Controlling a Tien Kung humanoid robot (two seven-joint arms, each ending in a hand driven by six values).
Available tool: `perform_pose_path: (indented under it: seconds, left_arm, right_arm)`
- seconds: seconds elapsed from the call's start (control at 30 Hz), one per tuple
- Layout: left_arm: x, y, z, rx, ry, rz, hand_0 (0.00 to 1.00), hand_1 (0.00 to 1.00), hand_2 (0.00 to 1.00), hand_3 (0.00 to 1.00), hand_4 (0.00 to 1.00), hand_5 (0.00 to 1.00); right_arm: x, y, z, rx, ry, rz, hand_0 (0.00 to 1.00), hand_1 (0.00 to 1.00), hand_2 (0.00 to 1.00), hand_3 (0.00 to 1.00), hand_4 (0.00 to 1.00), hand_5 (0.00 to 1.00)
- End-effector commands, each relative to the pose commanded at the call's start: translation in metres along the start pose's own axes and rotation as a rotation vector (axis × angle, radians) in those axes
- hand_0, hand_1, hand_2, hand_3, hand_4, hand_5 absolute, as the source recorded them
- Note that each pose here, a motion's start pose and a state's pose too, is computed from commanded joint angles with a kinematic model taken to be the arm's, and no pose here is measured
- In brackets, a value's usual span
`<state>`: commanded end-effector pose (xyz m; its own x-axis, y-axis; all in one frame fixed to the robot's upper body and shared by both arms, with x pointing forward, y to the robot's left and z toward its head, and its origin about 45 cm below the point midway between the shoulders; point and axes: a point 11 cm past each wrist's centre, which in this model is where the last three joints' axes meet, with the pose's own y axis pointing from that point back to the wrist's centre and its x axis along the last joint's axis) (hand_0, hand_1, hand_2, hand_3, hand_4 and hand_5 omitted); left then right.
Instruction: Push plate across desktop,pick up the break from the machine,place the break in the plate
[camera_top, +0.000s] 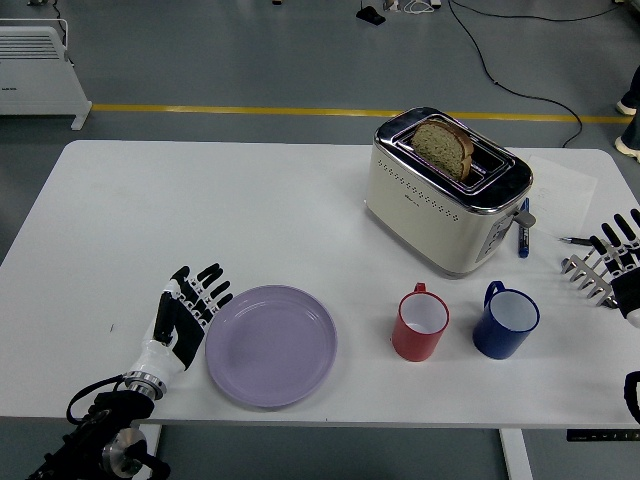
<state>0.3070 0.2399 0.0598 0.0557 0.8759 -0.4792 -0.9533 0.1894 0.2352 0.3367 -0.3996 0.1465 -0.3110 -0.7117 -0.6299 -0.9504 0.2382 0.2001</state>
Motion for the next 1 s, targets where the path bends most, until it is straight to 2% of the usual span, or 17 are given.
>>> perform_pose_path:
  seconds: [0.1,0.2,0.33,0.47,0.63,0.7,0.73,0.8,0.9,0.93,1.0]
  left_arm:
    - [-0.006,-0.002,-0.003,0.020,0.000,-0.030,0.820,0.836,0.854,0.763,0.566,0.998]
    - [-0.008,-0.003,-0.001,0.014,-0.001,-0.036,0.815,0.825,0.846,0.757,0.567,0.998]
    - [-0.007,-0.003,0.004,-0.017,-0.003,-0.019,0.818,0.822,0.838,0.742,0.570,0.998]
    - [0.005,-0.001,0.023,-0.101,-0.008,0.048,0.818,0.822,0.838,0.742,0.570,0.998]
    - [0.026,0.006,0.055,-0.221,-0.008,0.150,0.815,0.817,0.829,0.737,0.580,0.998]
    - [0.037,0.012,0.071,-0.278,-0.004,0.195,0.815,0.817,0.829,0.737,0.580,0.998]
    - [0.042,0.014,0.077,-0.300,0.000,0.214,0.808,0.812,0.824,0.734,0.579,0.998]
    - [0.047,0.017,0.083,-0.320,0.004,0.233,0.808,0.812,0.824,0.734,0.579,0.998]
    - [0.065,0.028,0.097,-0.371,0.010,0.294,0.808,0.812,0.824,0.734,0.579,0.998]
    - [0.069,0.030,0.100,-0.377,0.011,0.307,0.807,0.807,0.822,0.734,0.580,0.998]
    - [0.077,0.035,0.103,-0.390,0.015,0.333,0.807,0.807,0.822,0.734,0.580,0.998]
  right_arm:
    - [-0.001,0.000,0.000,0.000,-0.001,-0.002,0.748,0.704,0.708,0.660,0.476,0.479]
    - [-0.001,0.000,0.000,0.000,-0.001,-0.002,0.748,0.704,0.709,0.660,0.476,0.479]
    - [-0.002,0.001,0.000,0.004,0.001,-0.002,0.745,0.699,0.703,0.657,0.475,0.482]
    - [-0.015,0.003,-0.009,0.064,0.046,-0.014,0.745,0.699,0.703,0.657,0.475,0.482]
    - [-0.049,0.002,-0.030,0.167,0.268,-0.052,0.751,0.711,0.711,0.658,0.476,0.478]
    - [-0.070,-0.001,-0.044,0.208,0.394,-0.067,0.751,0.711,0.711,0.658,0.476,0.478]
    - [-0.078,-0.003,-0.050,0.220,0.453,-0.070,0.866,0.827,0.873,0.809,0.550,0.443]
    - [-0.085,-0.005,-0.056,0.249,0.551,-0.070,0.866,0.827,0.873,0.809,0.550,0.443]
    - [-0.115,-0.019,-0.068,0.245,0.763,-0.120,0.866,0.827,0.873,0.809,0.550,0.443]
    - [-0.121,-0.023,-0.071,0.246,0.821,-0.131,0.922,0.884,0.944,0.895,0.715,0.377]
    - [-0.138,-0.035,-0.068,0.211,0.970,-0.150,0.922,0.884,0.944,0.895,0.715,0.377]
